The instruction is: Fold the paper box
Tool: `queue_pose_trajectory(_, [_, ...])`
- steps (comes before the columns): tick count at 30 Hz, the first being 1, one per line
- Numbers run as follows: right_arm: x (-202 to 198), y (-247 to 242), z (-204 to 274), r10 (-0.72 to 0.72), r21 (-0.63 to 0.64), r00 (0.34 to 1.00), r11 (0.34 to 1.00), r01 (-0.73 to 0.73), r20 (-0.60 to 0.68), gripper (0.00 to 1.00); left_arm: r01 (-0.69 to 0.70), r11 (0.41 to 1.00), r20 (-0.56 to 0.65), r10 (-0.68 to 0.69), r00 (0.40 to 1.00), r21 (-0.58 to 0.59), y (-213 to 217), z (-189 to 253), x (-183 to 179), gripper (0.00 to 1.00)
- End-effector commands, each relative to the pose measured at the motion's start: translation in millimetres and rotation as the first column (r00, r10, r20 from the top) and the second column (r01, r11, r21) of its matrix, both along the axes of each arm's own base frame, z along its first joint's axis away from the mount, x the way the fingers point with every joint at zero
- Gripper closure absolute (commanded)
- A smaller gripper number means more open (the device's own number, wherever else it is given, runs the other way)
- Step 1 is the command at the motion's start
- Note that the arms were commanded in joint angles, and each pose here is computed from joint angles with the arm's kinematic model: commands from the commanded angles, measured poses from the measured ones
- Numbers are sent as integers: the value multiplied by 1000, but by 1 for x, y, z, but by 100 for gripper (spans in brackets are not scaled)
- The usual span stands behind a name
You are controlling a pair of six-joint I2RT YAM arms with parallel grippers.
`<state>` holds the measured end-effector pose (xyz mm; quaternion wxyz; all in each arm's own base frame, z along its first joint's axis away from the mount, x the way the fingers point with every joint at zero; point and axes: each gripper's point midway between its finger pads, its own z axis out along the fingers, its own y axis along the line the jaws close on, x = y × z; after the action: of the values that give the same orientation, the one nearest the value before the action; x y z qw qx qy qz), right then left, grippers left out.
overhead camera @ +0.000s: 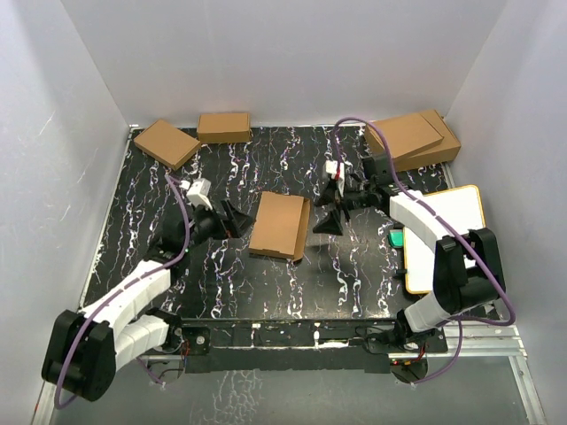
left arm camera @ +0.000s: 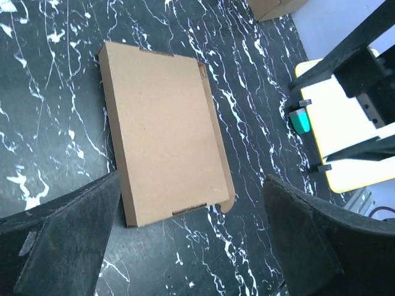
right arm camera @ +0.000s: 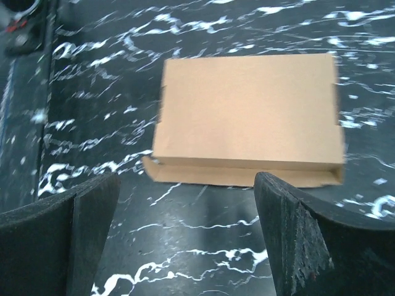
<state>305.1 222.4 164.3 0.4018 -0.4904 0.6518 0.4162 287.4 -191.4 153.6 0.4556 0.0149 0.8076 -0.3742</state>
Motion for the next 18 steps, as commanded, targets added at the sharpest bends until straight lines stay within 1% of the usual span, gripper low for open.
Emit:
queue_pose_trajectory(1, [-50,9,0,290,52,937,951,-305,195,1,-18,996,37,21,999,-83,4,1,-12,3])
queue_pose_trajectory(3, [-68,9,-10,353,26,895,927,-373,272,1,2,995,30,1,1000,-103,2,-3,-20,3])
queue_pose_trajectory(5, [-83,14,-26,424,-49,842,900,-433,332,0,6,994,12,-4,1000,-110,2,-10,-24,3])
queue_pose_trajectory(6, [-86,17,-35,445,-87,827,892,-444,345,1,3,994,-1,-3,1000,-111,2,-13,-24,3])
queue_pose_trajectory(8, [-95,22,-52,473,-146,806,880,-452,356,5,-6,994,-22,3,1000,-112,2,-18,-24,3])
queue_pose_trajectory(10, [-95,24,-63,492,-202,787,870,-449,373,11,-13,994,-44,8,999,-111,2,-24,-23,5])
queue_pose_trajectory(14, [-89,33,-72,515,-270,761,856,-440,394,29,-23,993,-75,14,997,-119,-1,-29,-18,10])
queue_pose_trajectory(18, [-84,43,-79,517,-317,755,853,-415,403,41,-30,995,-119,19,993,-94,-2,-38,-12,15])
